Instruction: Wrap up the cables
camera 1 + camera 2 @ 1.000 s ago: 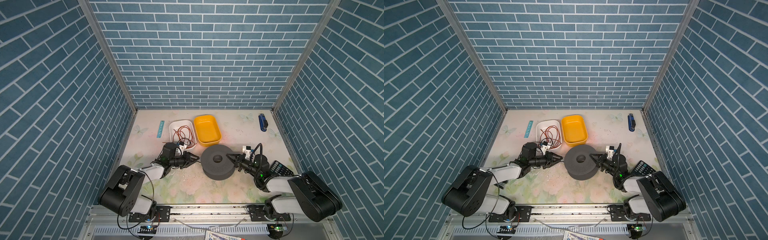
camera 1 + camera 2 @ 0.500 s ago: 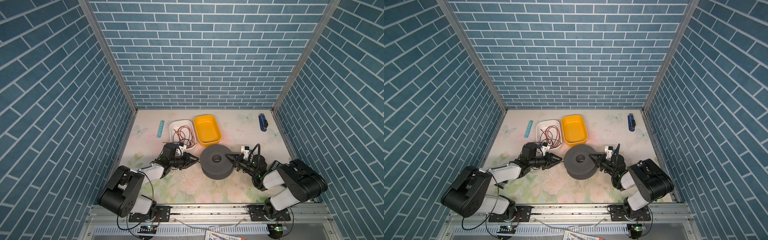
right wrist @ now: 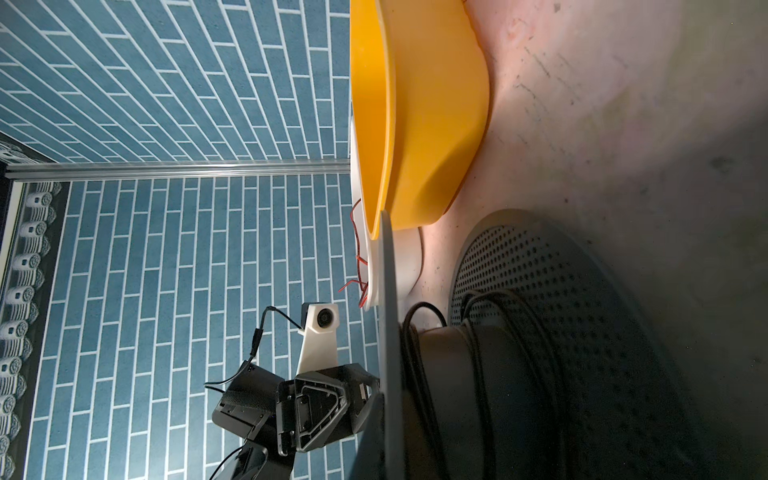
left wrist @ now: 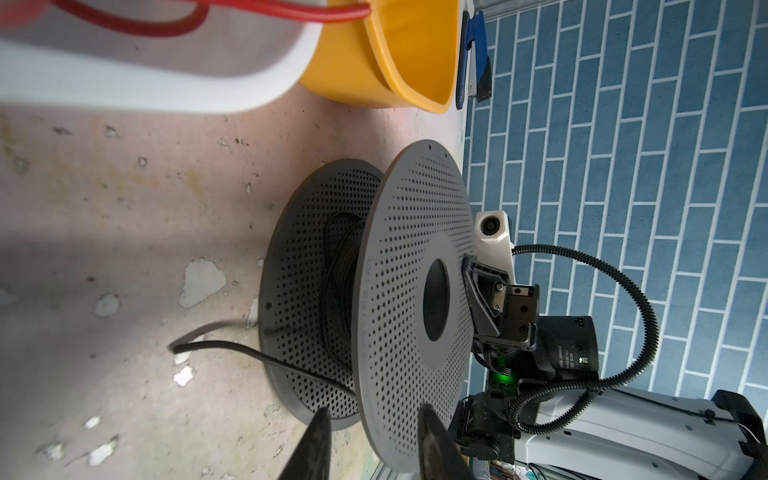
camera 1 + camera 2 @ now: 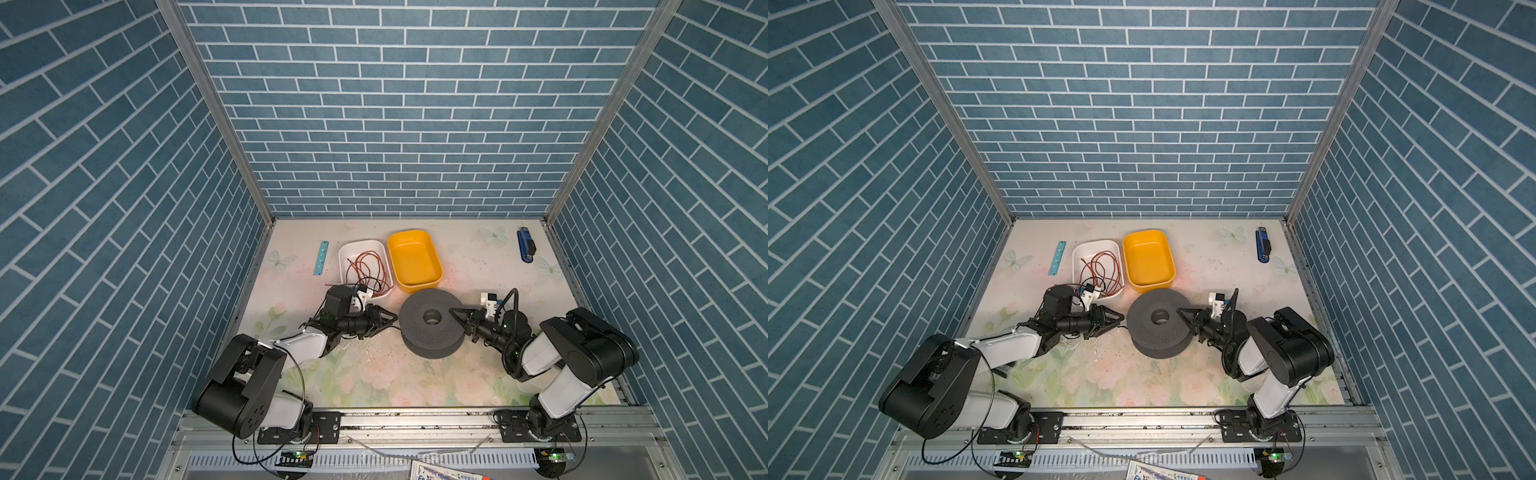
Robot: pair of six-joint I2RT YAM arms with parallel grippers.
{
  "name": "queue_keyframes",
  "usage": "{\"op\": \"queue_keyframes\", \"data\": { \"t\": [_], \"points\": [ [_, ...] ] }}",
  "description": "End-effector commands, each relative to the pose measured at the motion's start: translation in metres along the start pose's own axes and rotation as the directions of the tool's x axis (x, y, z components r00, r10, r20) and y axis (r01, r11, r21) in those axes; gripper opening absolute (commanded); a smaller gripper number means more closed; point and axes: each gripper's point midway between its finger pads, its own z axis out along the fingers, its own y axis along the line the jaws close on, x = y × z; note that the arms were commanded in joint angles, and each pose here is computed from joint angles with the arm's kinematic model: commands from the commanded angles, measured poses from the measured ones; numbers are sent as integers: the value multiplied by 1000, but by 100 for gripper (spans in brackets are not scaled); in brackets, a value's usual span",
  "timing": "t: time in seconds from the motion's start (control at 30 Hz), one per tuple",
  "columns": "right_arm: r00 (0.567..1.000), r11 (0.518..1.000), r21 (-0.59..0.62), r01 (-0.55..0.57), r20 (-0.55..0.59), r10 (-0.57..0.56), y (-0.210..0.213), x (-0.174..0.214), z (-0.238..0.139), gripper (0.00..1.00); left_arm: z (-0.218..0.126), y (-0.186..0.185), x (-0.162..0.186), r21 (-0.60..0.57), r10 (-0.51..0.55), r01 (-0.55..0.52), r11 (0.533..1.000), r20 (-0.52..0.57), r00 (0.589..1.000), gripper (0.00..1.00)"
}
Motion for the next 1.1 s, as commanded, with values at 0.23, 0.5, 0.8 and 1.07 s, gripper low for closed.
{"op": "queue_keyframes", "data": {
  "t": [0.23, 0.5, 0.8, 1.07],
  "points": [
    [999, 995, 93, 17, 49, -22, -28, -7, -2, 27, -4, -9, -3, 14, 37, -37, 999, 8, 999, 38],
    [997, 995, 87, 43, 59, -48, -19, -8, -6, 66, -7, -14, -3, 19, 45, -45, 999, 4, 999, 39],
    [982, 956, 267, 121, 107, -154, -18, -15, -30, 84, -17, -28, -6, 8, 81, -81, 997, 5, 997, 49],
    [891, 812, 527, 253, 200, -408, 9, -39, -94, 98, -42, -47, -25, -40, 149, -147, 988, 49, 988, 70]
  ]
}}
